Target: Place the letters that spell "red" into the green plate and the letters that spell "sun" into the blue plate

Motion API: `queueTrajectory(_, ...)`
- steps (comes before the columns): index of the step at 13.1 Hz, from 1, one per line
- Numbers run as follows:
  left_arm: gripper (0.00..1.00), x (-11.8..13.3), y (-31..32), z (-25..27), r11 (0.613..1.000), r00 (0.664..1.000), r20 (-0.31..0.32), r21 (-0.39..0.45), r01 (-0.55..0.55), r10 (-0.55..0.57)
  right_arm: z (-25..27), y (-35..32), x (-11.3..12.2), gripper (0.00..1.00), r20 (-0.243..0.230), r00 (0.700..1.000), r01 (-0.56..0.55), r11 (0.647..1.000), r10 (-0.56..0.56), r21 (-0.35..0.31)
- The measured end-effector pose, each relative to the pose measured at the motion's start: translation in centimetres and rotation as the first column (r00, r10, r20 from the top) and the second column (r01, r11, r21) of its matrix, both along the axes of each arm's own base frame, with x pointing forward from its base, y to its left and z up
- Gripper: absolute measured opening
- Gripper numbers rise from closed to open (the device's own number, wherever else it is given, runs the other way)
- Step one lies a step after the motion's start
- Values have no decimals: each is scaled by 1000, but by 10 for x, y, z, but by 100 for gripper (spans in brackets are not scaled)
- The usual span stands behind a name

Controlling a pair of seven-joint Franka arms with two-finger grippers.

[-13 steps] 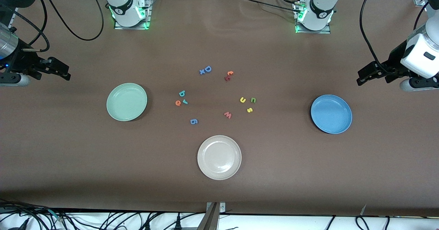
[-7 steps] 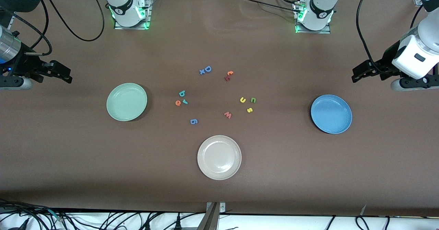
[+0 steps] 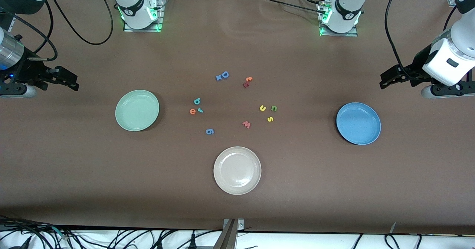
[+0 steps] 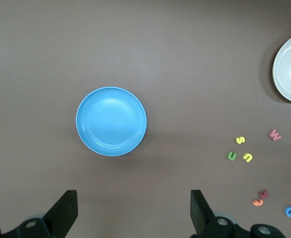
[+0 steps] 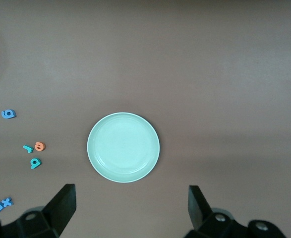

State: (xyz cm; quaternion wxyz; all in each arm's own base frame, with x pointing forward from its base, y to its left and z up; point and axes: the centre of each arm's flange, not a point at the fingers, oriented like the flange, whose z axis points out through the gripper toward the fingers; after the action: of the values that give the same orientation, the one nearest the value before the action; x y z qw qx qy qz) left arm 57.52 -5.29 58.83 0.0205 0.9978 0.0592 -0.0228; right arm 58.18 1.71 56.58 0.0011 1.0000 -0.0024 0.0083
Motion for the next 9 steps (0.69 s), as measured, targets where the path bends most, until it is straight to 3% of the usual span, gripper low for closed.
queueTrajectory(9,100,0,3,0,1000,1000,0,0,-6,6,-11,13,5,100,-10,1000,-22,1000,22,0)
